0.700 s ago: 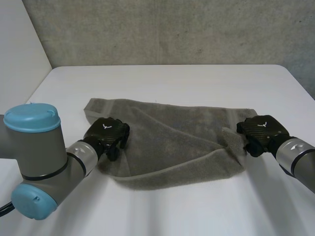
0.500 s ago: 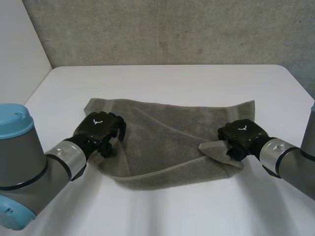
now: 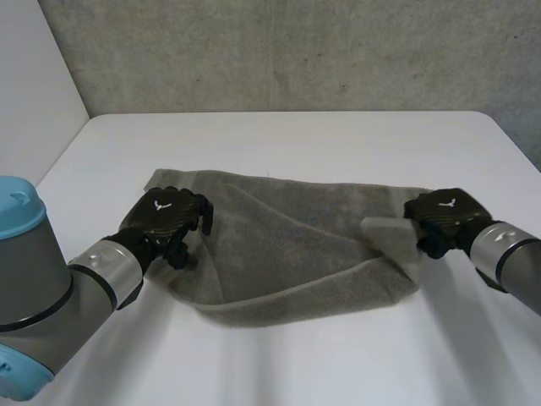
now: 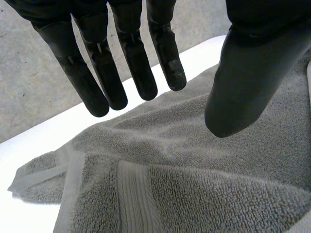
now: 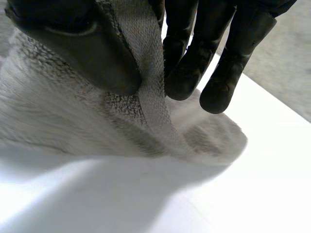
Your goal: Fold the towel.
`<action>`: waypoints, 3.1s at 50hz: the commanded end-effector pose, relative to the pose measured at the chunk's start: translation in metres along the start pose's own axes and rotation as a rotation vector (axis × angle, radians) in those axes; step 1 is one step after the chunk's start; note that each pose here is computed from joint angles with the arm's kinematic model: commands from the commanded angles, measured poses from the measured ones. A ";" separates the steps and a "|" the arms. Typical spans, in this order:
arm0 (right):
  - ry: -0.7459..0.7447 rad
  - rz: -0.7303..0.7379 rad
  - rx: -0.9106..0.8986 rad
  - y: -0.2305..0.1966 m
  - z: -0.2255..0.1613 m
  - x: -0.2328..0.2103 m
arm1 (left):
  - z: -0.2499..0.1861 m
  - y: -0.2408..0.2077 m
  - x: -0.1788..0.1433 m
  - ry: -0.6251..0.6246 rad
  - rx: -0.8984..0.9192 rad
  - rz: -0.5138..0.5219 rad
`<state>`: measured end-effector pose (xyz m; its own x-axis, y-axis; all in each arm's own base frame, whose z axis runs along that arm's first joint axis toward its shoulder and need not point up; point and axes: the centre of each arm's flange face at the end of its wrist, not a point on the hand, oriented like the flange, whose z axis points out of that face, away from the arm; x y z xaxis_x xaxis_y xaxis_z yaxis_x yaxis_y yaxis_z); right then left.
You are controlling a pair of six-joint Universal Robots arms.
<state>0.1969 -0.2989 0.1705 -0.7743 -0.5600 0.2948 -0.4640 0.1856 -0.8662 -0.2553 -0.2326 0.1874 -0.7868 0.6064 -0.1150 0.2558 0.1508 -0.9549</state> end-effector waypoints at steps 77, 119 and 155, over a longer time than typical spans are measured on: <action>0.001 0.032 -0.041 0.018 0.000 0.010 | 0.052 0.066 -0.038 -0.003 -0.143 0.325; 0.026 0.018 0.004 0.009 0.005 0.017 | 0.079 0.029 -0.043 -0.075 -0.030 0.336; -0.081 -0.055 0.168 -0.036 -0.050 0.008 | -0.030 -0.024 -0.082 -0.268 0.099 -0.053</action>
<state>0.1852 -0.2922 0.2793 -0.8292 -0.5319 0.1717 -0.1615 -0.0661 -0.9847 -0.1932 -0.2886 0.2836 -0.9375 0.3421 -0.0640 0.0454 -0.0621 -0.9970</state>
